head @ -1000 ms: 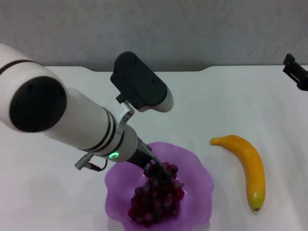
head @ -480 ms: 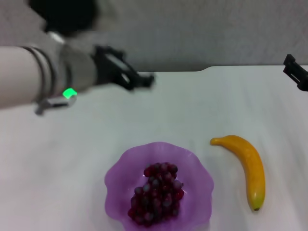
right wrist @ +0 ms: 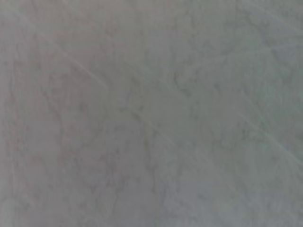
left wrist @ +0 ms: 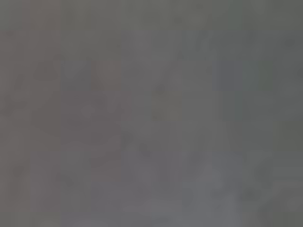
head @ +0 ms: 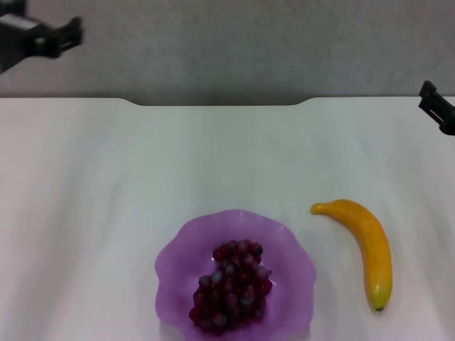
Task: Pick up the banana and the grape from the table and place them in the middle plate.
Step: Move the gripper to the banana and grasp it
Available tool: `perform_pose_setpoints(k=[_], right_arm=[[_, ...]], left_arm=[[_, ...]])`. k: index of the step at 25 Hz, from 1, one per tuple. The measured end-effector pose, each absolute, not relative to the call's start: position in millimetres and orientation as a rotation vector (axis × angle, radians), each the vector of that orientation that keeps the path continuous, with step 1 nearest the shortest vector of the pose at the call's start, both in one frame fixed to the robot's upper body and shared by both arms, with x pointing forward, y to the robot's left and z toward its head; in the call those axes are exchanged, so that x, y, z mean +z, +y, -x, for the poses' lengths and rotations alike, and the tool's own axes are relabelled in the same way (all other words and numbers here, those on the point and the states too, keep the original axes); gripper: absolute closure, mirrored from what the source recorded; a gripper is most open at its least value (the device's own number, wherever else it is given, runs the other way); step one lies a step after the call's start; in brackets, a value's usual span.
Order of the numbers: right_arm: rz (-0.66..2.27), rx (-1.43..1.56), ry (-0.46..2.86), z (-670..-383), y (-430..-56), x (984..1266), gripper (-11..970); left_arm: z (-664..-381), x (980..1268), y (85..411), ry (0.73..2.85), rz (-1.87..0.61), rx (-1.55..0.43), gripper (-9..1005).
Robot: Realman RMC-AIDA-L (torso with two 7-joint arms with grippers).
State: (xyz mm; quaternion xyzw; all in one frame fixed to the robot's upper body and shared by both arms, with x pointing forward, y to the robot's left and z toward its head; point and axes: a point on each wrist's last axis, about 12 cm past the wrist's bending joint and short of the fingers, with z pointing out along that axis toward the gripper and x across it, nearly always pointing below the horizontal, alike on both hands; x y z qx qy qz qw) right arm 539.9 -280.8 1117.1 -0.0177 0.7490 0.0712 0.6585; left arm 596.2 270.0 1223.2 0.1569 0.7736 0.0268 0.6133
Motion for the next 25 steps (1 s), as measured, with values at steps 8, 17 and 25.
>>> perform_pose_setpoints(k=[8, 17, 25], right_arm=[[0.007, 0.117, 1.832, -538.0, -292.5, 1106.4, 101], [0.051, 0.097, 2.001, -550.8, -284.2, 1105.0, 101], [0.102, 0.174, 2.141, -559.8, -255.7, 1097.8, 101]], left_arm=[[-587.4, 1206.3, 316.6, 1.874, -0.237, 0.137, 133], [-583.8, 1210.2, 318.8, 1.867, -0.225, 0.138, 134], [-587.0, 1211.4, 313.8, 1.887, -0.250, 0.130, 134]])
